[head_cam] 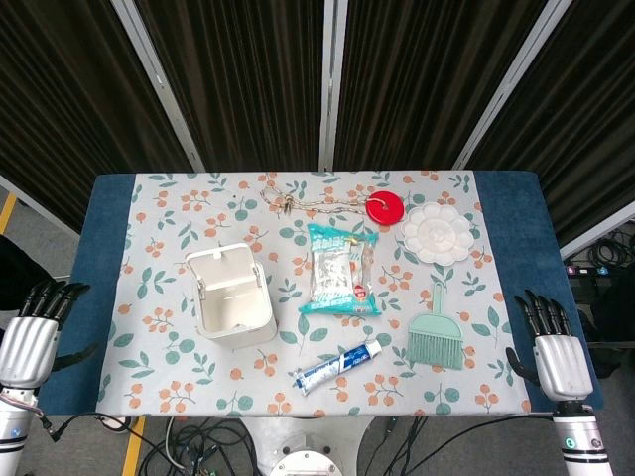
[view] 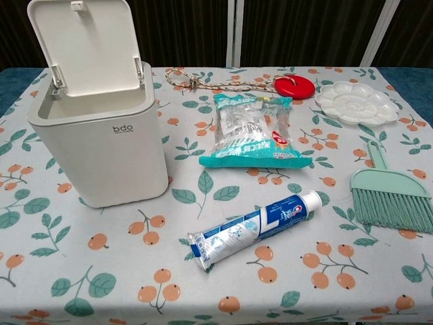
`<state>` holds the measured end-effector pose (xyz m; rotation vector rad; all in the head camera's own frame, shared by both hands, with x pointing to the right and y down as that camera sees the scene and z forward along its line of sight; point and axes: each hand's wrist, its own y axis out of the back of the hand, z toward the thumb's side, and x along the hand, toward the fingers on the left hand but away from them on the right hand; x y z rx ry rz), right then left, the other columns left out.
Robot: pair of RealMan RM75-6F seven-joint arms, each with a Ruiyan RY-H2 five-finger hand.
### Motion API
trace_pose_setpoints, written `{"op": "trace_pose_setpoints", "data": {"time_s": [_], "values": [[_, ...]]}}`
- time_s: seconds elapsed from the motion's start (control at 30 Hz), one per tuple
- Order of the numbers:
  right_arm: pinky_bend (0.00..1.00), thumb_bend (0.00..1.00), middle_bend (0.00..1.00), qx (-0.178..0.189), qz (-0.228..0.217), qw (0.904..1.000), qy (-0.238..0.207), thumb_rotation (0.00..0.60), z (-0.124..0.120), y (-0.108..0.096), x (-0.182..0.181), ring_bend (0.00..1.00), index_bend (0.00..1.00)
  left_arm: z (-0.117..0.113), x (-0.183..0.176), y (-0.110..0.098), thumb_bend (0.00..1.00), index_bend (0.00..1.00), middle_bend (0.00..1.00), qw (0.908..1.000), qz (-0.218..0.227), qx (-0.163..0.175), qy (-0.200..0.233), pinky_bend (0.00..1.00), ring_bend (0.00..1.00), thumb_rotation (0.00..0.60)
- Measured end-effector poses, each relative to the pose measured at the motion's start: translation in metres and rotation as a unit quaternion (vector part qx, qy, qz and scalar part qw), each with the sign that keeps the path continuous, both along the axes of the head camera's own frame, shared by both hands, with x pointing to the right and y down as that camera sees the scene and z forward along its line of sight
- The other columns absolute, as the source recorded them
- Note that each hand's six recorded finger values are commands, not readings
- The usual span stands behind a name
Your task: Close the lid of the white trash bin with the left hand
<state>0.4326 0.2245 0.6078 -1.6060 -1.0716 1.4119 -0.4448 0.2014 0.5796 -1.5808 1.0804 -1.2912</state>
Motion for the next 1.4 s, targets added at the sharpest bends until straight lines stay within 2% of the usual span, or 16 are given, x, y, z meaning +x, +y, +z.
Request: {"op": "trace_pose_setpoints", "data": {"time_s": [0.1, 0.3, 0.47, 0.6, 0.7, 0.8, 0.83, 0.9, 0.97, 1.03, 1.13, 1.23, 1.27, 1.4], "values": [[0.00, 0.26, 0.00, 0.001, -0.002, 1.0000, 0.004, 0.600, -0.001, 0.001, 0.002, 0.00, 0.00, 0.000, 0.001, 0.000, 0.19, 0.18, 0.18, 1.0000, 0.000, -0.002, 0.004, 0.12, 0.12, 0.600], [0.00, 0.26, 0.00, 0.001, 0.002, 1.0000, 0.008, 0.600, -0.001, 0.000, 0.007, 0.00, 0.00, 0.000, 0.000, -0.007, 0.19, 0.18, 0.18, 0.9996, -0.008, -0.001, 0.026, 0.12, 0.12, 0.600], [0.00, 0.26, 0.00, -0.001, -0.002, 0.9999, 0.011, 0.600, -0.001, 0.001, 0.006, 0.00, 0.00, -0.001, 0.003, -0.029, 0.19, 0.18, 0.18, 0.9951, -0.030, -0.004, 0.094, 0.12, 0.12, 0.600], [0.00, 0.26, 0.00, -0.001, 0.000, 0.9999, 0.012, 0.600, -0.001, 0.000, 0.007, 0.00, 0.00, -0.001, 0.011, -0.055, 0.15, 0.17, 0.18, 0.9832, -0.046, -0.020, 0.175, 0.12, 0.12, 0.600], [0.00, 0.26, 0.00, -0.002, -0.002, 0.9999, 0.013, 0.600, -0.001, 0.000, 0.006, 0.00, 0.00, 0.000, 0.023, -0.074, 0.12, 0.17, 0.20, 0.9672, -0.055, -0.039, 0.245, 0.12, 0.12, 0.600], [0.00, 0.26, 0.00, -0.005, -0.002, 0.9999, 0.013, 0.600, 0.001, 0.001, 0.006, 0.00, 0.00, 0.002, 0.035, -0.091, 0.11, 0.17, 0.22, 0.9435, -0.066, -0.069, 0.317, 0.12, 0.12, 0.590], [0.00, 0.26, 0.00, -0.006, -0.002, 0.9999, 0.013, 0.600, 0.001, 0.001, 0.006, 0.00, 0.00, 0.003, 0.041, -0.097, 0.11, 0.17, 0.22, 0.9317, -0.071, -0.085, 0.346, 0.12, 0.12, 0.563], [0.00, 0.26, 0.00, -0.009, -0.001, 0.9999, 0.013, 0.600, 0.003, 0.001, 0.006, 0.00, 0.00, 0.005, 0.049, -0.106, 0.09, 0.17, 0.23, 0.9118, -0.079, -0.110, 0.388, 0.12, 0.12, 0.463], [0.00, 0.26, 0.00, -0.010, -0.001, 0.9999, 0.012, 0.600, 0.004, 0.001, 0.005, 0.00, 0.00, 0.008, 0.059, -0.115, 0.08, 0.17, 0.23, 0.8860, -0.087, -0.142, 0.433, 0.12, 0.12, 0.405], [0.00, 0.26, 0.00, -0.011, -0.002, 0.9999, 0.011, 0.600, 0.005, 0.001, 0.005, 0.00, 0.00, 0.009, 0.071, -0.124, 0.08, 0.16, 0.23, 0.8594, -0.092, -0.174, 0.472, 0.12, 0.12, 0.392], [0.00, 0.26, 0.00, -0.010, -0.001, 0.9999, 0.011, 0.600, 0.004, 0.000, 0.005, 0.00, 0.00, 0.011, 0.091, -0.135, 0.07, 0.16, 0.24, 0.8271, -0.088, -0.222, 0.509, 0.12, 0.12, 0.390], [0.00, 0.26, 0.00, -0.010, 0.001, 0.9999, 0.011, 0.600, 0.004, 0.000, 0.007, 0.00, 0.00, 0.012, 0.113, -0.143, 0.07, 0.16, 0.25, 0.8064, -0.070, -0.267, 0.523, 0.12, 0.12, 0.387], [0.00, 0.26, 0.00, -0.010, 0.002, 0.9999, 0.012, 0.600, 0.004, 0.000, 0.007, 0.00, 0.00, 0.012, 0.119, -0.144, 0.07, 0.16, 0.25, 0.8028, -0.063, -0.279, 0.523, 0.12, 0.12, 0.386], [0.00, 0.26, 0.00, -0.013, 0.003, 0.9998, 0.012, 0.600, 0.006, 0.001, 0.008, 0.00, 0.00, 0.014, 0.138, -0.141, 0.07, 0.16, 0.26, 0.7990, -0.029, -0.319, 0.509, 0.12, 0.12, 0.389]]}}
